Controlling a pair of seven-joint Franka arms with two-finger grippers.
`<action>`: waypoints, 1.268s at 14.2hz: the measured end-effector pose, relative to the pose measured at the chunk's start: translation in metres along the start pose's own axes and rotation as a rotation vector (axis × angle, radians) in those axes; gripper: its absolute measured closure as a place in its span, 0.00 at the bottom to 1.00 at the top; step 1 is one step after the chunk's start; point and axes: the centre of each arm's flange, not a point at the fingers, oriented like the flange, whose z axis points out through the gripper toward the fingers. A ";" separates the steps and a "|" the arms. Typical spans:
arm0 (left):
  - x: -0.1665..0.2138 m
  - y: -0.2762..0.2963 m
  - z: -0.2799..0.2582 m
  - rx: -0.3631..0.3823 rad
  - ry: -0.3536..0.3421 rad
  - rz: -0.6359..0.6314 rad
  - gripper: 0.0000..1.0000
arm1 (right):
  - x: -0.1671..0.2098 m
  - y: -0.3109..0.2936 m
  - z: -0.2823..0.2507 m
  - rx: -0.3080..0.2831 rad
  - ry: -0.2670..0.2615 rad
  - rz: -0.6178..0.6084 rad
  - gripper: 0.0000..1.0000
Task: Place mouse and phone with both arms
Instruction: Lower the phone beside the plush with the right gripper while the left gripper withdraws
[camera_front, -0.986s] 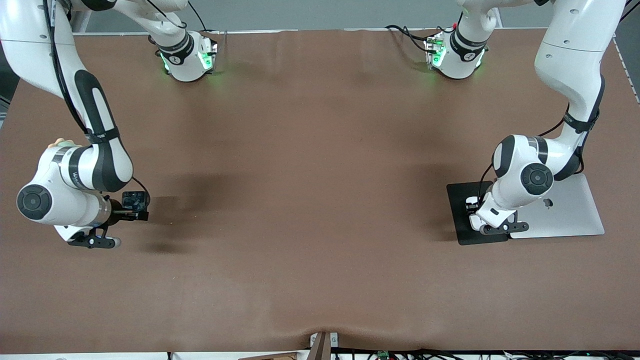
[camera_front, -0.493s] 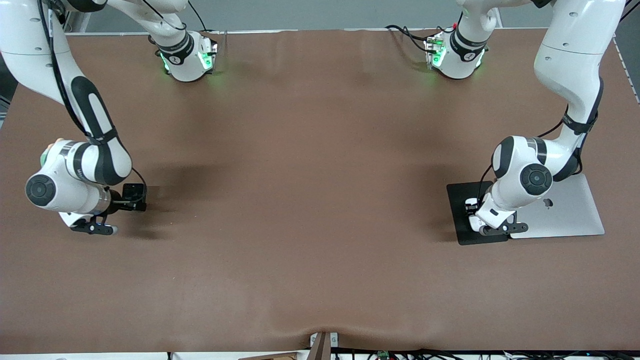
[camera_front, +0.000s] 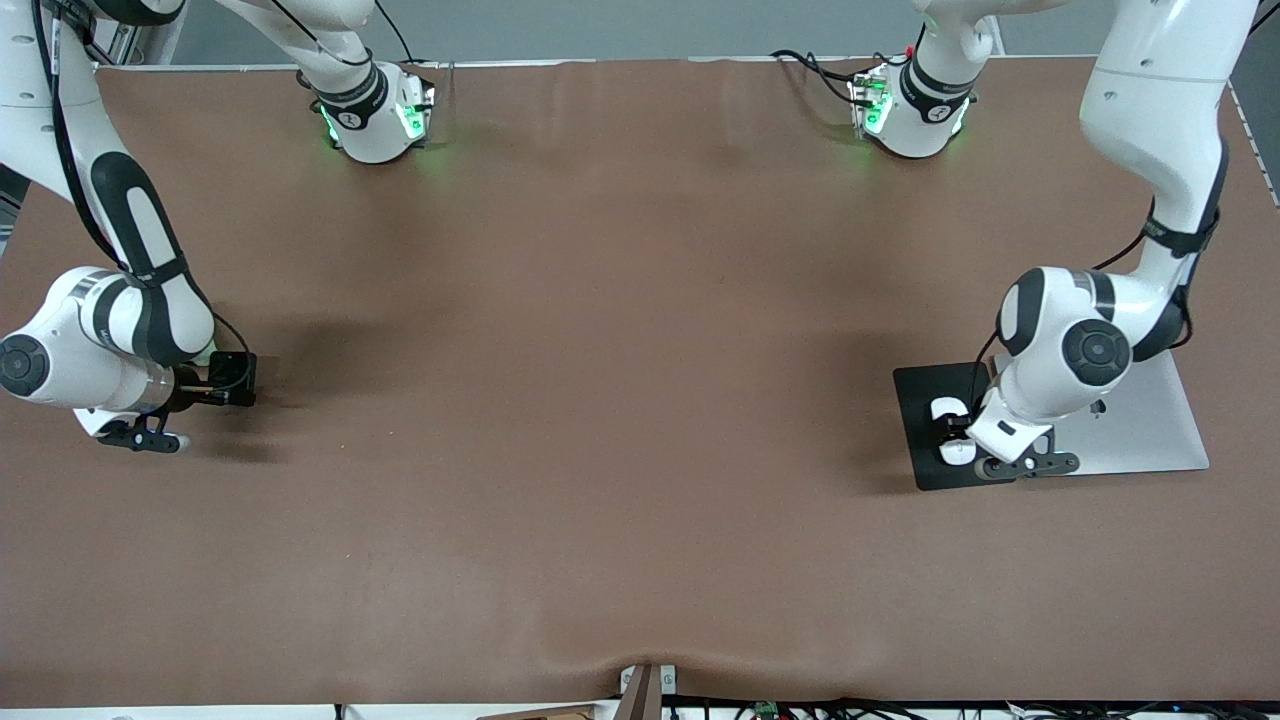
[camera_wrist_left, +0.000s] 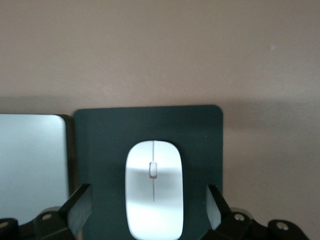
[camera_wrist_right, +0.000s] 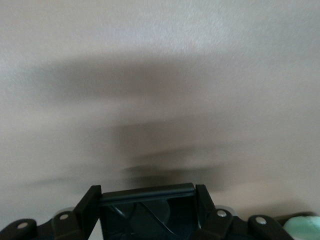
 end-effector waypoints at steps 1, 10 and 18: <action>0.005 -0.002 -0.024 0.014 -0.018 -0.003 0.00 | -0.001 -0.002 0.004 0.002 -0.007 -0.002 0.20; 0.022 0.009 -0.223 0.064 -0.059 -0.007 0.00 | 0.006 -0.045 -0.015 0.003 -0.056 -0.073 0.00; -0.020 0.003 -0.334 0.033 0.000 -0.039 0.00 | 0.006 -0.122 -0.111 -0.020 -0.125 -0.191 0.00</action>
